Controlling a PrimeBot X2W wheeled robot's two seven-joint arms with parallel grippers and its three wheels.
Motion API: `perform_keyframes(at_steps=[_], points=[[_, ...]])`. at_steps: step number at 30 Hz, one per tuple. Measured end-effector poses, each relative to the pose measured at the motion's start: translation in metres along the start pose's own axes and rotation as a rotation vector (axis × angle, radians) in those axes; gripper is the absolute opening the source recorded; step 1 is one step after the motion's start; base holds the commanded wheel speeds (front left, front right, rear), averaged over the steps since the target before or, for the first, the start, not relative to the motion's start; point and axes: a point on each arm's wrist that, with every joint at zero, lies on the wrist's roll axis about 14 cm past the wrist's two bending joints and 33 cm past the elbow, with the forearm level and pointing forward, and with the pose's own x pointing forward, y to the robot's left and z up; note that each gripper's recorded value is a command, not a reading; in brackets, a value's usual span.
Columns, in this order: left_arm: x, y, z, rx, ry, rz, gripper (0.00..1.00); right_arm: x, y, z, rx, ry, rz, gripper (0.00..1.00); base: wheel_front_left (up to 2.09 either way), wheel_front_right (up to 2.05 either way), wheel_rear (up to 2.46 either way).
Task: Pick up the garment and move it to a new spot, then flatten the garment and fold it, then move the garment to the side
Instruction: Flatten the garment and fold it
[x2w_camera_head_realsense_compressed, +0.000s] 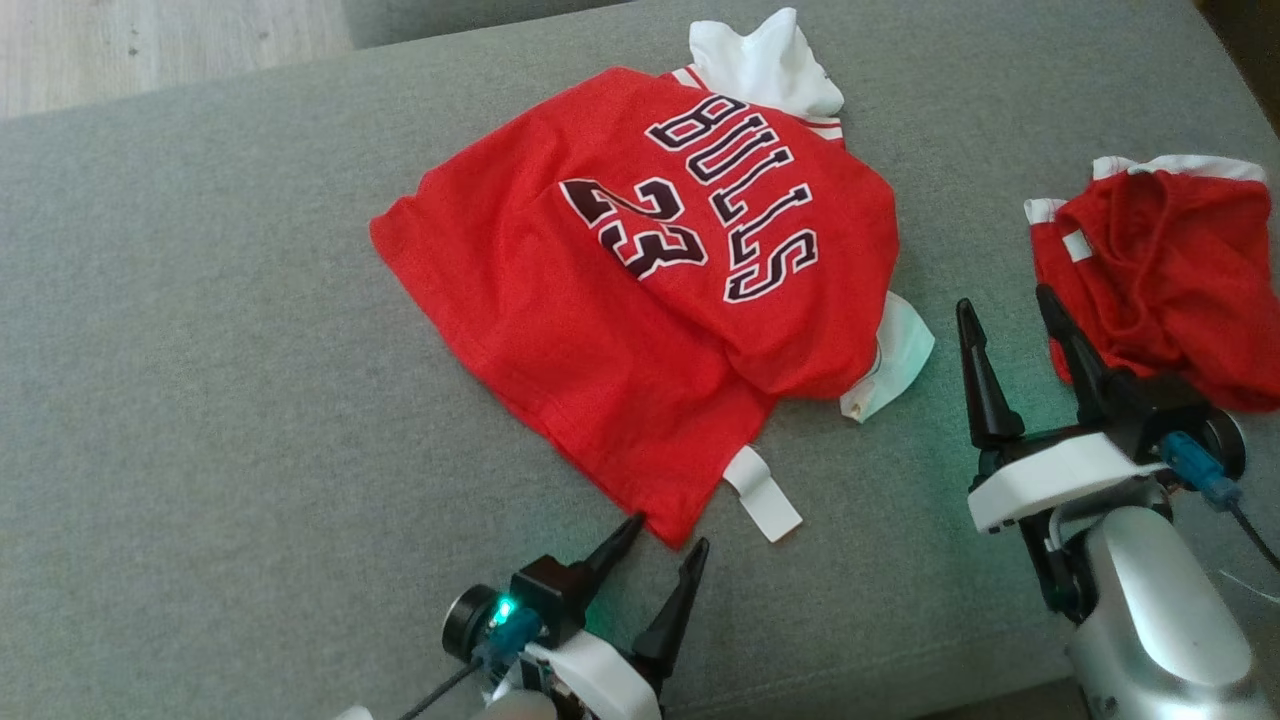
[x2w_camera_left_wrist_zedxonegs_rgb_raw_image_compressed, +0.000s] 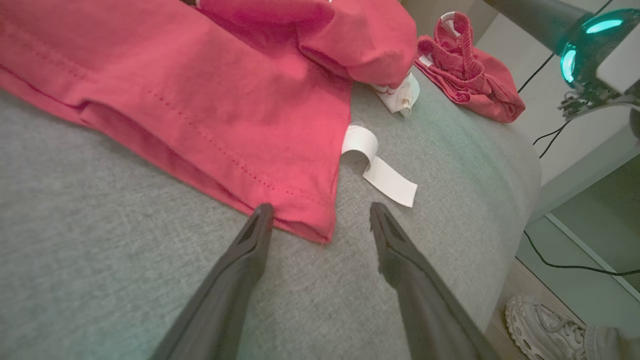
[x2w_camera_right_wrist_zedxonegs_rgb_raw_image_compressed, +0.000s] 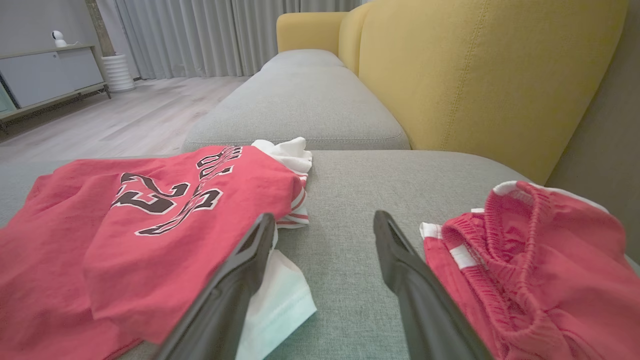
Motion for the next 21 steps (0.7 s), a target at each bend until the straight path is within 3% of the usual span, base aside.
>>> perform_keyframes(at_steps=[8, 16, 18, 19, 20, 21], points=[[0.002, -0.001, -0.002, 0.004, 0.009, -0.011, 1.0, 0.001, -0.001, -0.001, 0.002, 0.003, -0.003, 1.0, 0.0, 0.0, 0.0], [0.006, -0.001, -0.011, 0.186, 0.062, -0.039, 0.98, 0.006, 0.001, 0.001, -0.001, -0.003, 0.003, 1.0, 0.0, 0.0, 0.0], [0.006, 0.003, -0.011, 0.194, 0.064, -0.016, 0.48, 0.006, 0.0, 0.001, 0.001, -0.002, 0.002, 1.0, 0.0, 0.0, 0.0], [0.006, 0.006, -0.011, 0.199, 0.065, -0.002, 0.36, 0.006, 0.0, 0.001, 0.003, -0.004, 0.001, 1.0, 0.0, 0.0, 0.0], [0.005, 0.009, -0.011, 0.204, 0.065, 0.012, 0.02, 0.006, 0.0, 0.002, 0.004, -0.005, 0.001, 1.0, 0.0, 0.0, 0.0], [0.004, 0.012, -0.01, 0.208, 0.064, 0.027, 0.0, 0.006, 0.0, 0.002, 0.006, -0.006, -0.001, 1.0, 0.0, 0.0, 0.0]])
